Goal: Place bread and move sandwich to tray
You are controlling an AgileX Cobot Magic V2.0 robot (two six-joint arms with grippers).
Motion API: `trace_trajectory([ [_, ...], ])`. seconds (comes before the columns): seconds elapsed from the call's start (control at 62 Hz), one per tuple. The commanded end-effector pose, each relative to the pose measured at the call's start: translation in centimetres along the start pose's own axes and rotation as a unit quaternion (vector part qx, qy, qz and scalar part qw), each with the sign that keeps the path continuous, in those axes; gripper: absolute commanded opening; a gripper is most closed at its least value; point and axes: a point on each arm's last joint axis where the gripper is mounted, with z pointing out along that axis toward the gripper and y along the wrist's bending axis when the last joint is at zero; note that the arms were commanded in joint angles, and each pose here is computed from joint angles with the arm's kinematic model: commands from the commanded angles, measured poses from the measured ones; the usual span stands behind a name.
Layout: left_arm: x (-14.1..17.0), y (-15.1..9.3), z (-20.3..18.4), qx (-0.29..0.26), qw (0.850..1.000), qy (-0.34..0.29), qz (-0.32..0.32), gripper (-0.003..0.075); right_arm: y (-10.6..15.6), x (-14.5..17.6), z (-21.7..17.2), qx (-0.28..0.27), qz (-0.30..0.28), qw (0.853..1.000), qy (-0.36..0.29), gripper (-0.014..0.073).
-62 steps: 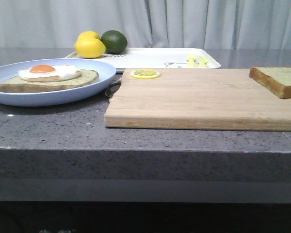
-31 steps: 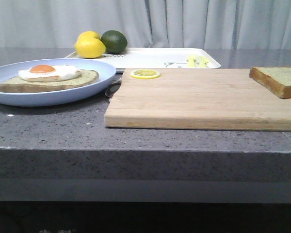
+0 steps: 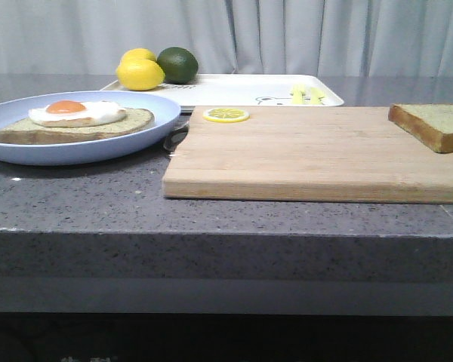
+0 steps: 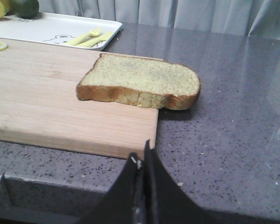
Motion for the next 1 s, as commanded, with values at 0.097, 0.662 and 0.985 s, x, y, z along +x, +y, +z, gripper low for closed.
trace_trajectory([
  [0.097,-0.7,0.0,-0.2,0.003,0.999,-0.051,0.000,-0.0018,-0.1,-0.9,-0.2,0.009,-0.002,0.999,-0.049,-0.0109],
  [0.662,-1.0,-0.1,-0.2,0.005,0.998,-0.063,-0.011,-0.0018,-0.2,-1.2,-0.2,0.010,0.009,0.998,-0.064,-0.0109],
  [0.985,-3.6,-0.1,-0.9,0.009,0.979,-0.202,-0.012,-0.0018,-0.3,-4.5,-1.2,0.009,0.048,0.990,-0.134,-0.0109],
])
